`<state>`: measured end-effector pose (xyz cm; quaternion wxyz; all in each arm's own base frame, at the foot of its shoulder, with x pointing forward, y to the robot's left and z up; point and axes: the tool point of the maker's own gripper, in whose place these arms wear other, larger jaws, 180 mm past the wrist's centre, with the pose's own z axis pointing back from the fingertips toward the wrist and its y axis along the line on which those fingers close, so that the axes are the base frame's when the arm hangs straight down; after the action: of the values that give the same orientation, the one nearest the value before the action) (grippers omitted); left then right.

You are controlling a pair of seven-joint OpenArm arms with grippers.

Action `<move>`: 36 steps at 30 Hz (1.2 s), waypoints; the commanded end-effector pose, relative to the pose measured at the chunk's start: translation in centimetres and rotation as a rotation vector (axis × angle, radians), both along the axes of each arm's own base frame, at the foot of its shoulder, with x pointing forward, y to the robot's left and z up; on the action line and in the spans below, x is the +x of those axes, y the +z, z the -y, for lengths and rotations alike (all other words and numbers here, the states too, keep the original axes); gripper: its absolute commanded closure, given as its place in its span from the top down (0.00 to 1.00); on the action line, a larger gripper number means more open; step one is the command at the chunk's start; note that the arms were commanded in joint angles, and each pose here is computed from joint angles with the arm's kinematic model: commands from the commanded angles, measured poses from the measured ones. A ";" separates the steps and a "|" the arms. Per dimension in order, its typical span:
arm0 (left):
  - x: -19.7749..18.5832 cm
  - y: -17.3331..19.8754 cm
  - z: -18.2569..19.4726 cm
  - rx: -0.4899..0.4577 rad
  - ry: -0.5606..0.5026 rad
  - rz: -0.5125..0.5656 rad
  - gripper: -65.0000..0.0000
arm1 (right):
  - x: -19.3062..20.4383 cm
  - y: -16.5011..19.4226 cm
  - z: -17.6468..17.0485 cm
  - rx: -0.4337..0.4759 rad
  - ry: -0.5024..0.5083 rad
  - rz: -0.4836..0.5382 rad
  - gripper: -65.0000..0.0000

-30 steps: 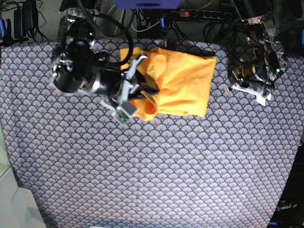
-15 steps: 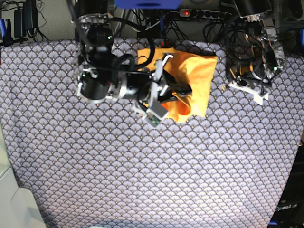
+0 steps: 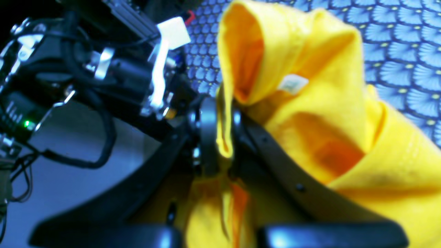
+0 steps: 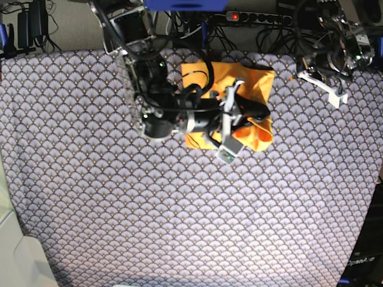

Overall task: Fold the T-shirt properly
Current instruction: 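Fold the held end over onto the shirt with the right gripper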

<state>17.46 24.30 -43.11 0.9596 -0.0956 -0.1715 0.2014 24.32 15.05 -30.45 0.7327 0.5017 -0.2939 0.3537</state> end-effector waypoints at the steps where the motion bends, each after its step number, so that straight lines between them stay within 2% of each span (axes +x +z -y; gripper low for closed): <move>1: -0.7 0.1 -1.2 0.045 -0.003 -0.022 0.00 | 0.8 1.6 -0.8 0.061 -0.007 0.016 0.00; 10: -3.5 -0.5 -1.7 0.059 -0.043 -0.066 0.00 | 2.2 -0.3 -0.5 0.022 -0.007 -0.021 0.01; 14: -4.0 -0.7 -1.7 0.057 -0.043 -0.077 0.00 | 2.6 -1.1 0.2 -0.002 -0.013 -0.033 0.12; 20: -4.1 -0.7 -1.6 0.055 -0.042 -0.077 0.00 | 2.6 -0.9 0.0 0.011 -0.016 -0.030 0.36; 24: -3.6 -0.2 -1.4 0.060 -0.051 -0.059 0.00 | 2.5 0.0 -0.9 0.012 0.021 0.002 0.46; 32: -3.6 0.7 -1.3 0.081 -0.067 -0.038 0.00 | 1.8 3.1 -0.6 -0.006 0.066 0.130 0.46; 36: -3.5 0.8 -1.2 0.081 -0.068 -0.033 0.00 | 0.9 3.8 1.5 -0.046 0.068 0.209 0.46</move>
<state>13.68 25.06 -42.93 0.9724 -0.0645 -0.1496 0.1672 24.85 13.30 -27.66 0.7063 0.4481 -0.3303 0.4373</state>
